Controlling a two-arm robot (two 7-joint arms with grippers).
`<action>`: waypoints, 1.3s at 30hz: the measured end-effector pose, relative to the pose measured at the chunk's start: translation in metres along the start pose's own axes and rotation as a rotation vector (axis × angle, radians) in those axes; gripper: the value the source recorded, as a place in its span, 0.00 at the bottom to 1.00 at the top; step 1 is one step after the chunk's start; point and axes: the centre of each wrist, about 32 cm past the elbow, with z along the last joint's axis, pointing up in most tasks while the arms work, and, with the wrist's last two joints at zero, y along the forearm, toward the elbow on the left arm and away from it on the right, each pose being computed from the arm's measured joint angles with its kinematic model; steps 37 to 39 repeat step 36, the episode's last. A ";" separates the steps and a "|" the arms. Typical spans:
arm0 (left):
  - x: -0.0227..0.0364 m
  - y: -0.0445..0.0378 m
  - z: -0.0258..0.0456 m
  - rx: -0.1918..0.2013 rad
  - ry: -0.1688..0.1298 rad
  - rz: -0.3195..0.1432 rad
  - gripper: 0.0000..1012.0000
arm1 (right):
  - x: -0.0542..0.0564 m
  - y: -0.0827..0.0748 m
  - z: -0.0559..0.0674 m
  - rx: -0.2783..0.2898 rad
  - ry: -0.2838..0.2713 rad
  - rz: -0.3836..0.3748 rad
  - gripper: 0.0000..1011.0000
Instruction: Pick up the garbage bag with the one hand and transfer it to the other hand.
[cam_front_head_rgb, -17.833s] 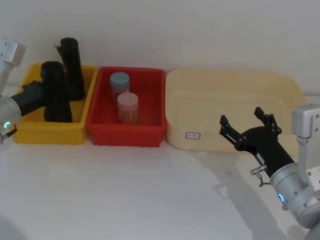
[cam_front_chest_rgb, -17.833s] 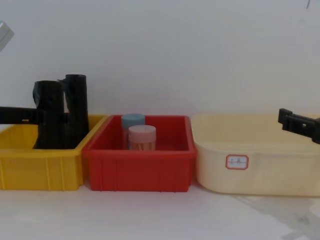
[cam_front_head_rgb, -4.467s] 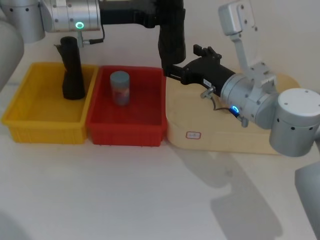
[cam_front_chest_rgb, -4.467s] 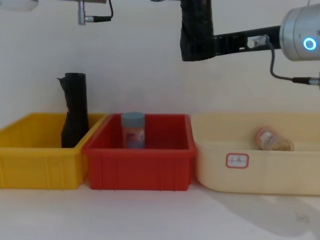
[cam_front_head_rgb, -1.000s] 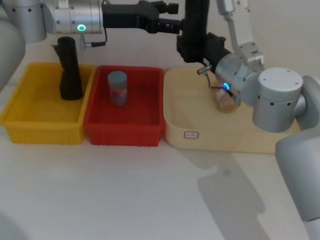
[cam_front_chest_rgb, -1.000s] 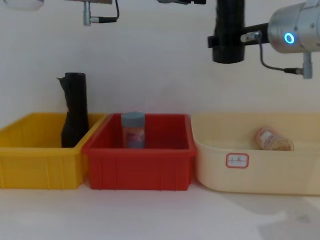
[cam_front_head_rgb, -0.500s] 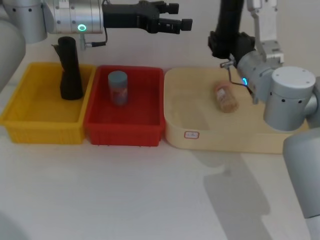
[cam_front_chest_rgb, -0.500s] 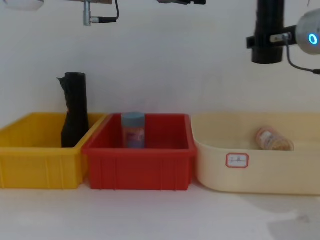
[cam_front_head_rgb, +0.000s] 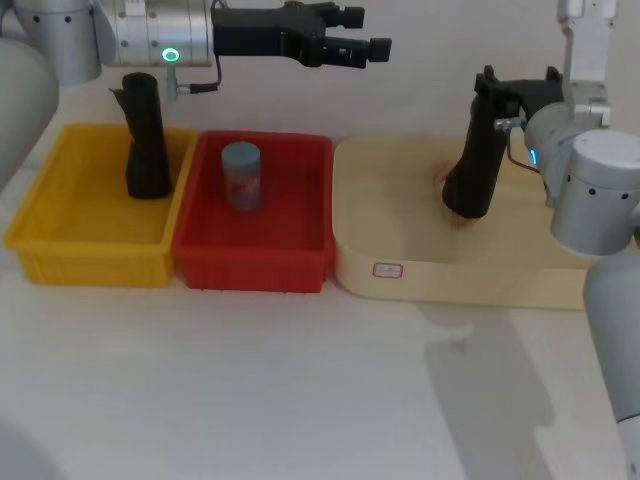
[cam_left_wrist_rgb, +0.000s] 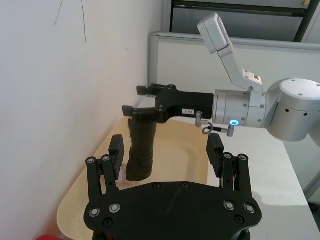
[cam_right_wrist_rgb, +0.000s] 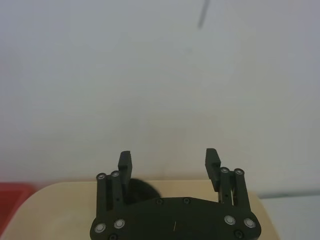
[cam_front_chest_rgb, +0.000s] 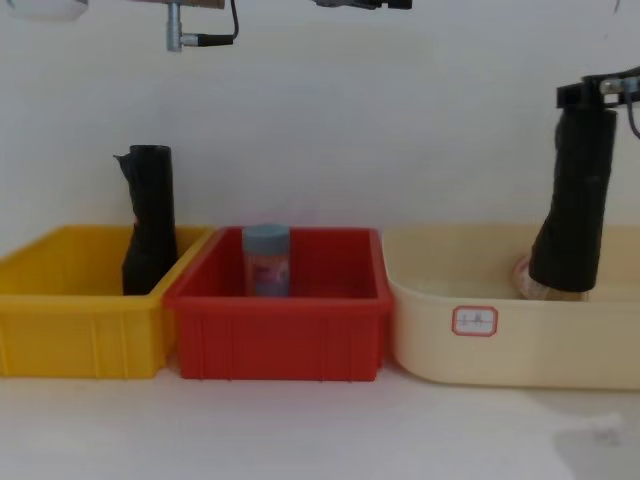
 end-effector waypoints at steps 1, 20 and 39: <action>0.0000 0.0002 0.0000 0.000 0.000 0.000 0.99 | 0.001 0.001 0.000 -0.003 0.002 -0.008 0.88; 0.0000 0.0001 0.0000 0.000 0.000 0.000 0.99 | 0.012 0.009 -0.002 -0.030 0.027 -0.110 0.99; 0.0000 0.0001 0.0000 0.000 0.000 0.000 0.99 | 0.014 0.010 -0.003 -0.037 0.032 -0.130 0.99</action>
